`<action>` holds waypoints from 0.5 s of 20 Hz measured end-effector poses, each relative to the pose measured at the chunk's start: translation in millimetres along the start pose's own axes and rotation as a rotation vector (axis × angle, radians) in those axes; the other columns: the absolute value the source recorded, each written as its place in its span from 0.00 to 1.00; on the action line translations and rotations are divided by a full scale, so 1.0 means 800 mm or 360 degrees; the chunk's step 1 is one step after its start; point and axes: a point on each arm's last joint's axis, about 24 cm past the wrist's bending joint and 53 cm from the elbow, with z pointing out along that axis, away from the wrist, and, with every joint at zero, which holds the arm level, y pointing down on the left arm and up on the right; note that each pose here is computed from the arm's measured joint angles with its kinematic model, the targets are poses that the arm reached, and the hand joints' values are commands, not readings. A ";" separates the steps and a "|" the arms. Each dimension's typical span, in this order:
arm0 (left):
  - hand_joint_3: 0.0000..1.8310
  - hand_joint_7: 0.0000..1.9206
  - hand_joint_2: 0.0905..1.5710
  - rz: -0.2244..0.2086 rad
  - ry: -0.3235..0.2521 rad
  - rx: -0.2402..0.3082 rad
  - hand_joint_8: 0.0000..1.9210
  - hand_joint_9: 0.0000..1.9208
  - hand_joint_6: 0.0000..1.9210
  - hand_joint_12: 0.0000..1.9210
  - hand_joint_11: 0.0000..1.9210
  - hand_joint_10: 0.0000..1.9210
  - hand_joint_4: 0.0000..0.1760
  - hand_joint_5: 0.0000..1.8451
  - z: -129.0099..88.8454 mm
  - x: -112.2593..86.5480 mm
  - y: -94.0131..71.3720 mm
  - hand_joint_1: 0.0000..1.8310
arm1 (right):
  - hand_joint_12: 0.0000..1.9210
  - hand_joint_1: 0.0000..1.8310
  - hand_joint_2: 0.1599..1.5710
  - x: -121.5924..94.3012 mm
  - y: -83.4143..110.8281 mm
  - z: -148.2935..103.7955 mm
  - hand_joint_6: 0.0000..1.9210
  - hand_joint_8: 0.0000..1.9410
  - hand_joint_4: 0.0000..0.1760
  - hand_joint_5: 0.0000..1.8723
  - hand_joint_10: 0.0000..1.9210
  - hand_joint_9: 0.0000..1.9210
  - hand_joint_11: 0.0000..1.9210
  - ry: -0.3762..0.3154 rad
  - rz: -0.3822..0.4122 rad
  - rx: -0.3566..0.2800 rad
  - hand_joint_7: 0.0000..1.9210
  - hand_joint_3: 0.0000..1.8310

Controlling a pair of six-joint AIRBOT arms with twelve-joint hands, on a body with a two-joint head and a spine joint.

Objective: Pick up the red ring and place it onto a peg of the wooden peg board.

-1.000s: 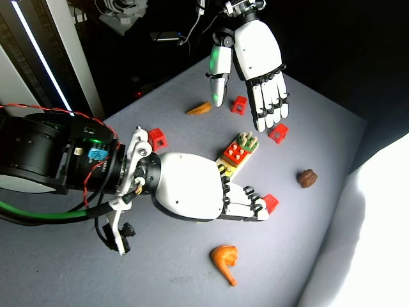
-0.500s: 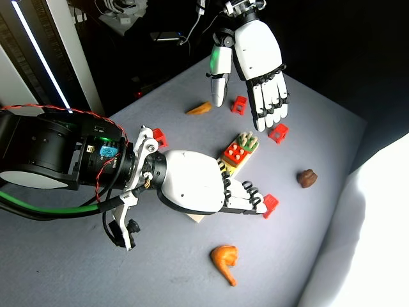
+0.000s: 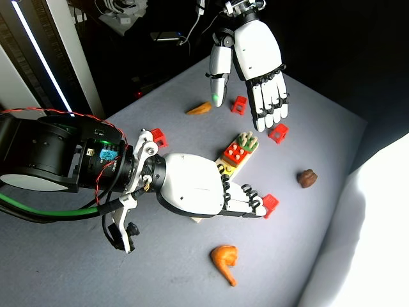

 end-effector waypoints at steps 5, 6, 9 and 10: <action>0.00 0.08 0.81 0.0000 0.0000 0.0000 0.00 0.06 0.00 0.09 0.00 0.00 0.00 0.09 0.000 0.000 0.000 0.00 | 0.00 0.62 0.62 0.007 -0.013 0.007 0.34 0.00 0.09 0.63 0.00 0.00 0.00 -0.0008 0.0011 0.0031 0.11 0.00; 0.00 0.07 0.82 0.0000 0.0000 0.0002 0.00 0.04 0.00 0.04 0.00 0.00 0.00 0.08 0.000 0.000 0.000 0.00 | 0.00 0.62 0.62 0.008 -0.016 0.008 0.34 0.00 0.11 0.63 0.00 0.00 0.00 -0.0010 0.0018 0.0038 0.10 0.00; 0.00 0.09 0.82 0.0000 0.0000 0.0000 0.00 0.06 0.00 0.07 0.00 0.00 0.00 0.09 0.000 0.000 0.000 0.00 | 0.00 0.58 0.63 0.013 -0.018 0.008 0.39 0.00 0.87 0.59 0.00 0.00 0.00 0.0003 0.0003 0.0042 0.07 0.00; 0.00 0.09 0.81 0.0000 -0.0001 0.0000 0.00 0.07 0.00 0.11 0.00 0.00 0.00 0.09 0.000 0.000 0.000 0.00 | 0.00 0.52 0.59 0.015 -0.019 0.008 0.17 0.00 0.49 0.50 0.00 0.00 0.00 0.0010 0.0001 0.0047 0.06 0.00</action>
